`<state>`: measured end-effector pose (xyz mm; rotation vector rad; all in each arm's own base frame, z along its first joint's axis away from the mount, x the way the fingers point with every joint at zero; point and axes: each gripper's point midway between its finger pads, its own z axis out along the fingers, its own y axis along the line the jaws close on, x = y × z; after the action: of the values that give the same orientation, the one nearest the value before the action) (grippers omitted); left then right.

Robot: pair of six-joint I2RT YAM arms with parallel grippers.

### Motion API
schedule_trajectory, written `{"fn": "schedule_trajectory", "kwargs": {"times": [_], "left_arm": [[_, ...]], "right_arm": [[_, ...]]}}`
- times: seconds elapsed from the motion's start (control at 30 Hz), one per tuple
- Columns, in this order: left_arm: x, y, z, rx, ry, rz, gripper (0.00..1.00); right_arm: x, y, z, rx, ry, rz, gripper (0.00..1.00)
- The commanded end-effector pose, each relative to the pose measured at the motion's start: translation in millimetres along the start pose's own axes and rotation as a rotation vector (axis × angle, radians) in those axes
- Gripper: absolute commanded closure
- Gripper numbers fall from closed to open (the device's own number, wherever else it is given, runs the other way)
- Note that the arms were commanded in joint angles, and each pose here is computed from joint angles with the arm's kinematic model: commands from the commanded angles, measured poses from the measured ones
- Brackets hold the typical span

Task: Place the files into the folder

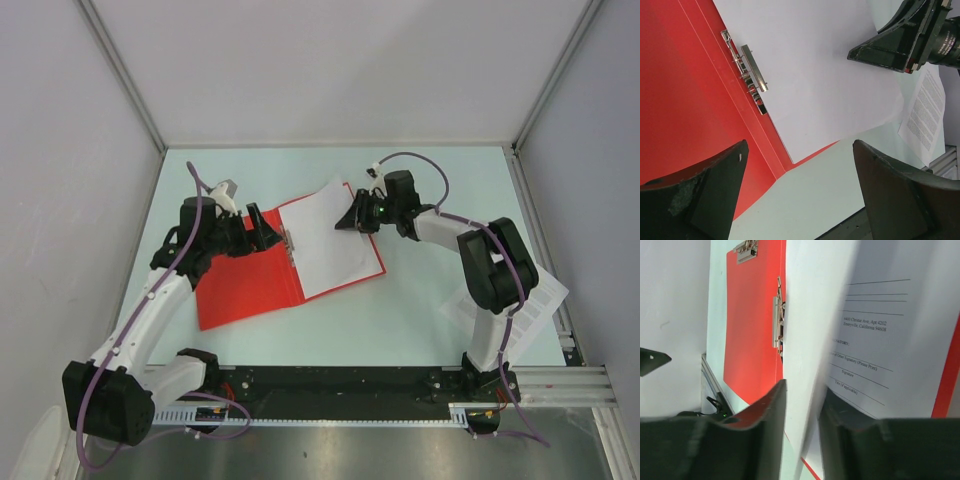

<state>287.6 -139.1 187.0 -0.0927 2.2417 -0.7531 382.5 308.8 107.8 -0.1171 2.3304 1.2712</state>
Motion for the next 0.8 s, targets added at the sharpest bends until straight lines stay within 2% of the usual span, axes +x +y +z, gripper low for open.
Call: {"fn": "schedule_trajectory", "kwargs": {"times": [0.0,0.13,0.2,0.3,0.37,0.5,0.63,0.73,0.77], "left_arm": [[-7,-6,-2,0.040,-0.033,0.004,0.08],[-9,-7,4,0.045,-0.022,-0.010,0.08],[-10,-8,11,0.051,-0.003,-0.031,0.08],[-16,-7,19,0.052,-0.014,-0.051,0.08],[-19,-8,22,0.055,-0.009,-0.058,0.09],[-27,-5,28,0.030,-0.010,-0.059,0.09],[-25,8,40,-0.003,0.036,-0.063,0.08],[-27,17,53,-0.020,0.061,-0.070,0.09],[-31,19,55,-0.020,0.059,-0.073,0.10]], "right_arm": [[-14,14,-11,-0.020,-0.050,-0.060,0.61],[-21,12,-22,0.001,-0.065,-0.089,0.42],[-22,14,-26,-0.009,-0.063,-0.121,0.29],[-33,11,-43,0.022,-0.087,-0.141,0.17],[-42,6,-63,0.080,-0.088,-0.180,0.00],[-67,-14,-109,0.393,-0.187,-0.294,0.00],[-57,53,-83,0.297,-0.257,-0.331,0.00],[-33,95,-42,0.198,-0.257,-0.339,0.02],[-26,90,-25,0.199,-0.242,-0.309,0.19]]}}
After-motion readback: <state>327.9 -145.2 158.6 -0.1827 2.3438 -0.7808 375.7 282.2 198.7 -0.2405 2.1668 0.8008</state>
